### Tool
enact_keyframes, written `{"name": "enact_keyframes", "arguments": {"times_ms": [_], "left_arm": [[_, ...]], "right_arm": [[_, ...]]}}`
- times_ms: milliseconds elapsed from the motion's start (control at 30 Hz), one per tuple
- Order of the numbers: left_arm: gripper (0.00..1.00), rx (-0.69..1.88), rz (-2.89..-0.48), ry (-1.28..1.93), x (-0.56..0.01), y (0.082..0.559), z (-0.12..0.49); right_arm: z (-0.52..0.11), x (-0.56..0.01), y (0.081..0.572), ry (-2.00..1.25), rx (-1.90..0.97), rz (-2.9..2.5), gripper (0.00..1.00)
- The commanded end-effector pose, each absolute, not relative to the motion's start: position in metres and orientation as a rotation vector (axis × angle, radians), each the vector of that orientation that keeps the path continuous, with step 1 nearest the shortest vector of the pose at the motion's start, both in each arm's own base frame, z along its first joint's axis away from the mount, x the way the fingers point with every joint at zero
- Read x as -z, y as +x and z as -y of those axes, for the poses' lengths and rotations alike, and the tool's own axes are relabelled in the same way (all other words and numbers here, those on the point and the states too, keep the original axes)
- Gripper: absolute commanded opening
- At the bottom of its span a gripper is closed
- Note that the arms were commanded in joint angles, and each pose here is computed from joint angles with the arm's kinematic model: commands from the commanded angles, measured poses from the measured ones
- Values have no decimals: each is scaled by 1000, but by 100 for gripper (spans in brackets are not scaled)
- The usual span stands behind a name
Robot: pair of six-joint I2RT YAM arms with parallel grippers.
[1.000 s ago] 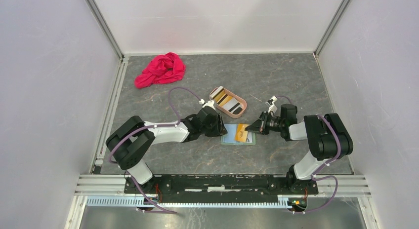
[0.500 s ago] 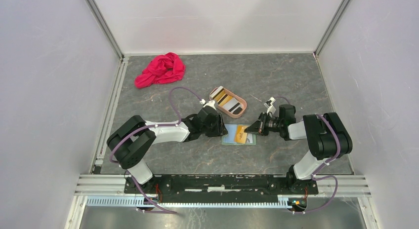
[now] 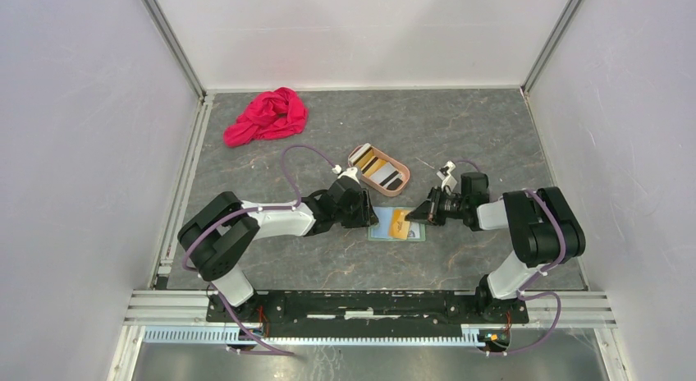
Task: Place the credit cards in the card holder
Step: Insert the credit card into the card holder.
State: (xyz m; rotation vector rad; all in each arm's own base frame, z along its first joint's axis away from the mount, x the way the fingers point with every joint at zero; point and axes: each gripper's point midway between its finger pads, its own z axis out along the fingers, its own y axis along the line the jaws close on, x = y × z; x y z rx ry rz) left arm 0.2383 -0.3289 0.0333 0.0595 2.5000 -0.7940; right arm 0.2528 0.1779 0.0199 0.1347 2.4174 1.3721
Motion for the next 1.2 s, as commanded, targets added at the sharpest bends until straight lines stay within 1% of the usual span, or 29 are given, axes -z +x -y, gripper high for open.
{"name": "enact_keyframes", "arguments": {"times_ms": [0,400,767,867,1167], "left_arm": [[51,825,-2513,153,-32,232,338],[49,840,-2515,172,-32,231,341],[49,841,-2517,172,-31,231,341],[49,842,-2517,176,-31,231,341],[50,860,-2498,175,-34,231,342]], "right_arm": [[-179,-15,261,105,-1304,-2432,0],[-196,-13,259,50,-1385,-2475,0],[-205,-13,255,-26,-1399,-2489,0],[-208,-11,254,-43,-1405,-2496,3],[-219,-10,252,-92,-1440,-2505,4]]}}
